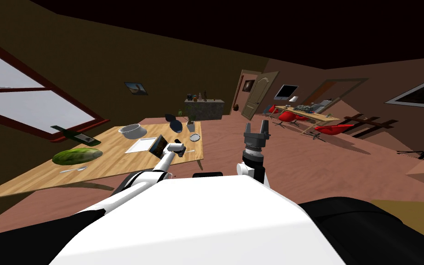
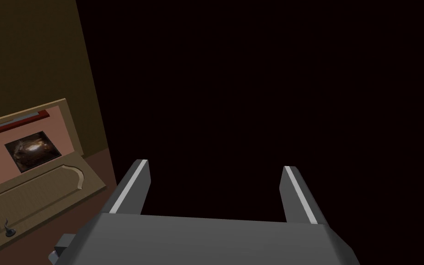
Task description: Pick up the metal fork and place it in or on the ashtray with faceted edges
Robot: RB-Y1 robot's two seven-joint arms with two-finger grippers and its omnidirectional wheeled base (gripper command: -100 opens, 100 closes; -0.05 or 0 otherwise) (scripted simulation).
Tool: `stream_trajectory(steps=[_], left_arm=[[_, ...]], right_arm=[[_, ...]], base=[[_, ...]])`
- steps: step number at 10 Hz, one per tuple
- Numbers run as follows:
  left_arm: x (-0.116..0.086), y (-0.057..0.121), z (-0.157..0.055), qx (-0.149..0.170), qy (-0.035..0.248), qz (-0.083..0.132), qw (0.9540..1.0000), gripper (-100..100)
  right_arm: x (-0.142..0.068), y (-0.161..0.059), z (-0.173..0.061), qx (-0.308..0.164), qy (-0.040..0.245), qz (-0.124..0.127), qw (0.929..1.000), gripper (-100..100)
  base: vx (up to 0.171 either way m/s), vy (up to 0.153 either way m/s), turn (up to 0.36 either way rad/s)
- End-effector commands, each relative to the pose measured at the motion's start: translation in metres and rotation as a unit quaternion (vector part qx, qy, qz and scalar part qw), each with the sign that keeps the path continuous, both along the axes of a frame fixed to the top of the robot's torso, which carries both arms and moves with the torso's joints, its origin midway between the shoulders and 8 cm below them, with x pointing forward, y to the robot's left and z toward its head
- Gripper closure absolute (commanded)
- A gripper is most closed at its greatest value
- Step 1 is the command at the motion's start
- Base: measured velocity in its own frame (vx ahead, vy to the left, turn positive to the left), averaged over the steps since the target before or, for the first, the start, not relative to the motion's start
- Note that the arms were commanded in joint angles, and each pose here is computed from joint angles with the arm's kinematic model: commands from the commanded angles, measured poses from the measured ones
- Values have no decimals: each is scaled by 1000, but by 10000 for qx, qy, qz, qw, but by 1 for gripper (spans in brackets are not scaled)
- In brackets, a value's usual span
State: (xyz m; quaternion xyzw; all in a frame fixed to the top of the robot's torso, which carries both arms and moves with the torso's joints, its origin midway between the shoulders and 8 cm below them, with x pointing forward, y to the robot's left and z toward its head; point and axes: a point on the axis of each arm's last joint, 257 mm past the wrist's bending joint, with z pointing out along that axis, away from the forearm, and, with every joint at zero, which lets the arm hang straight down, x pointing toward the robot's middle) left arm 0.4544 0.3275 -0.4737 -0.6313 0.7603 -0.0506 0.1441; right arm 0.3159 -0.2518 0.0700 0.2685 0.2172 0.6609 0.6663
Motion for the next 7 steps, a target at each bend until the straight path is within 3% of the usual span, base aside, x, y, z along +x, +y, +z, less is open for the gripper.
stream_trajectory(steps=[1,2,3,4,7], left_arm=[[-5,1,-1,8,188,-25,9998,-100],[-2,1,0,5,111,-15,9999,-100],[-3,1,0,5,133,-19,9999,0],[-8,0,-10,2,129,-3,9999,-100],[-15,-1,-24,-1,127,18,9999,-100]], right_arm=[[0,0,0,0,0,0,10000,0],[0,0,0,0,0,0,10000,0],[0,0,0,0,0,0,10000,0],[0,0,0,0,0,0,10000,0],[0,0,0,0,0,0,10000,0]], base=[[45,-20,-79],[19,-7,-10],[0,0,0],[26,8,-21],[42,25,-20]])
